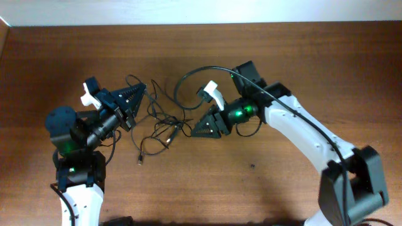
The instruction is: Untangle cables
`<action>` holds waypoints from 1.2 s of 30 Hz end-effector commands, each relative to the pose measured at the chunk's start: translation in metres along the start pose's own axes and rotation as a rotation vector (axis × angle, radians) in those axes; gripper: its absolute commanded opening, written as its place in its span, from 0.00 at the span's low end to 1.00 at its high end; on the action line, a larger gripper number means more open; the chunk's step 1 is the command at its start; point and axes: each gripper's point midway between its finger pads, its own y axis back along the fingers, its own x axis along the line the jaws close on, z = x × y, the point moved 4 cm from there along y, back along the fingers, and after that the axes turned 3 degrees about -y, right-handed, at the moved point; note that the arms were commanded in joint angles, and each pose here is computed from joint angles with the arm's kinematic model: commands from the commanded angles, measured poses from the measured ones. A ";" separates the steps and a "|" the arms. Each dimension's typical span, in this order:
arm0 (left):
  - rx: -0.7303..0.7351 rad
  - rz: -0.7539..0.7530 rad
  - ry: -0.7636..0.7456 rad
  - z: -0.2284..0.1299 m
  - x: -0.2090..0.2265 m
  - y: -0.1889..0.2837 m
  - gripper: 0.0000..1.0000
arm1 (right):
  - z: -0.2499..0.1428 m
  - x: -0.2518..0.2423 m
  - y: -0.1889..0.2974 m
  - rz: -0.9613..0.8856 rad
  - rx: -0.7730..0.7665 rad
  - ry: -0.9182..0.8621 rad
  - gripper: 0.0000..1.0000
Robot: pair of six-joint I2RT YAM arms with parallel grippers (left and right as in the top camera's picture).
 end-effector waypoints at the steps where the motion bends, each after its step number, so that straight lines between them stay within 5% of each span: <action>1: 0.026 -0.013 0.015 -0.004 -0.006 0.000 0.00 | -0.002 0.008 -0.014 0.046 0.026 -0.023 0.46; 5: 0.053 -0.012 0.077 -0.008 -0.006 0.000 0.00 | 0.005 0.016 -0.036 0.118 0.028 -0.008 0.41; 7: 0.009 -0.010 0.075 -0.002 -0.006 0.000 0.04 | 0.002 0.030 -0.041 0.219 0.046 -0.013 0.07; 8: -0.022 0.005 0.050 0.002 -0.002 0.000 0.11 | 0.002 0.034 -0.040 0.246 0.046 -0.014 0.04; 9: -0.044 0.044 -0.013 0.005 0.007 0.000 0.27 | 0.000 0.035 -0.039 0.246 0.051 -0.026 0.04; 10: -0.028 0.117 -0.135 0.002 0.024 0.001 0.64 | 0.000 0.038 -0.036 0.222 0.054 -0.046 0.04; 12: 0.055 0.202 -0.212 -0.015 0.045 -0.002 0.99 | 0.004 0.046 -0.025 0.113 0.032 -0.018 0.04; 15: 0.193 0.313 -0.162 -0.060 0.069 -0.016 0.99 | 0.011 0.056 -0.011 0.003 -0.010 -0.014 0.04; 18: 0.137 0.648 0.045 -0.086 0.123 -0.001 0.77 | 0.007 0.050 -0.010 -0.057 0.000 -0.038 0.04; 24: 0.173 0.803 0.190 -0.094 0.167 -0.026 0.44 | 0.008 0.075 0.008 -0.086 -0.036 0.013 0.04; 26: 0.280 0.756 0.145 -0.110 0.179 -0.061 0.60 | 0.010 0.086 0.017 -0.104 -0.065 0.052 0.04; 29: 0.315 0.854 0.121 -0.124 0.224 -0.081 0.33 | 0.023 0.108 0.038 -0.186 -0.138 0.135 0.04; 32: 0.302 0.966 0.141 -0.123 0.261 -0.079 0.42 | 0.051 0.151 0.067 -0.217 -0.245 0.263 0.04; 36: 0.251 1.000 0.099 -0.115 0.270 -0.079 0.45 | 0.087 0.153 0.128 -0.663 -0.436 0.278 0.04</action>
